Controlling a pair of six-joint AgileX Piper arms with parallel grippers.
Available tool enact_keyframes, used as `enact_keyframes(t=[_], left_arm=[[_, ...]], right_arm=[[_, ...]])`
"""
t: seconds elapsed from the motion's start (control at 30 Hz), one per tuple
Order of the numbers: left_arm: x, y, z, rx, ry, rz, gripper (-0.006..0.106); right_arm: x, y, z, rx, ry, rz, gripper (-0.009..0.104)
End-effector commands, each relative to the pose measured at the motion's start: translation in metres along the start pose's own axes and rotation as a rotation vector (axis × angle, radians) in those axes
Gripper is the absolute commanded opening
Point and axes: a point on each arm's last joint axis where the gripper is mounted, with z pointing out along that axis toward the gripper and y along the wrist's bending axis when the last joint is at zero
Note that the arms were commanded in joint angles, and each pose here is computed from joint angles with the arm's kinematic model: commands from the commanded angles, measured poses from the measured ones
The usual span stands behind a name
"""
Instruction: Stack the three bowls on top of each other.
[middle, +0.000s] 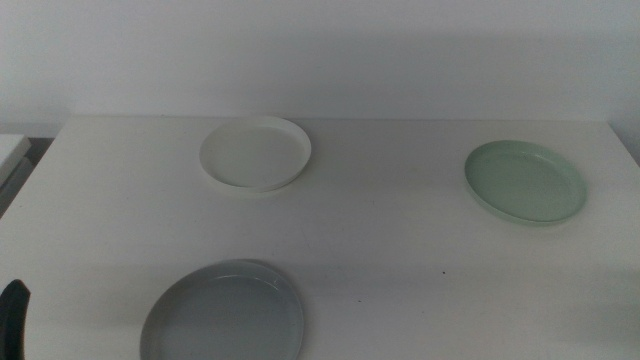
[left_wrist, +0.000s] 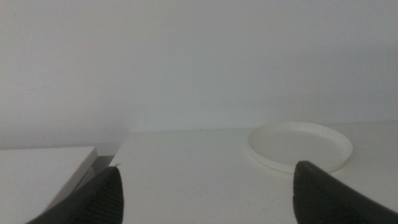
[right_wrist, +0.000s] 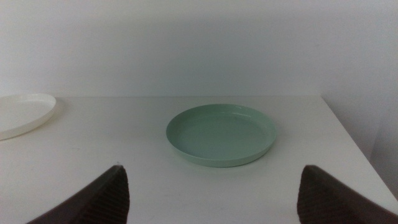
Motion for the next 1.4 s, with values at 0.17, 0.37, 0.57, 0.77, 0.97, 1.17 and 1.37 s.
enact_keyframes(t=[0.17,0.37,0.57,0.77,0.97,1.17,1.37], left_arm=[[-0.035,-0.001,0.006,0.013,0.092,-0.025,0.094],[-0.114,-0.004,0.029,0.064,0.452,-0.04,0.094],[-0.148,-0.009,0.062,0.088,0.807,-0.164,0.094],[-0.142,-0.015,0.107,0.128,1.051,-0.208,0.094],[-0.107,-0.03,0.147,0.161,1.228,-0.16,0.094],[-0.071,-0.043,0.18,0.162,1.319,-0.073,0.094],[-0.027,-0.049,0.205,0.18,1.441,-0.054,0.094]], right_arm=[[0.0,0.0,0.0,0.006,-0.014,-0.012,0.093],[0.0,0.0,0.0,0.006,-0.014,-0.012,0.093],[0.0,0.0,0.0,0.006,-0.014,-0.012,0.093],[0.0,0.0,0.0,0.006,-0.014,-0.012,0.093],[0.0,0.0,0.0,0.006,-0.014,-0.012,0.093],[0.0,0.0,0.0,0.006,-0.014,-0.012,0.093],[0.0,0.0,0.0,0.006,-0.014,-0.012,0.093]])
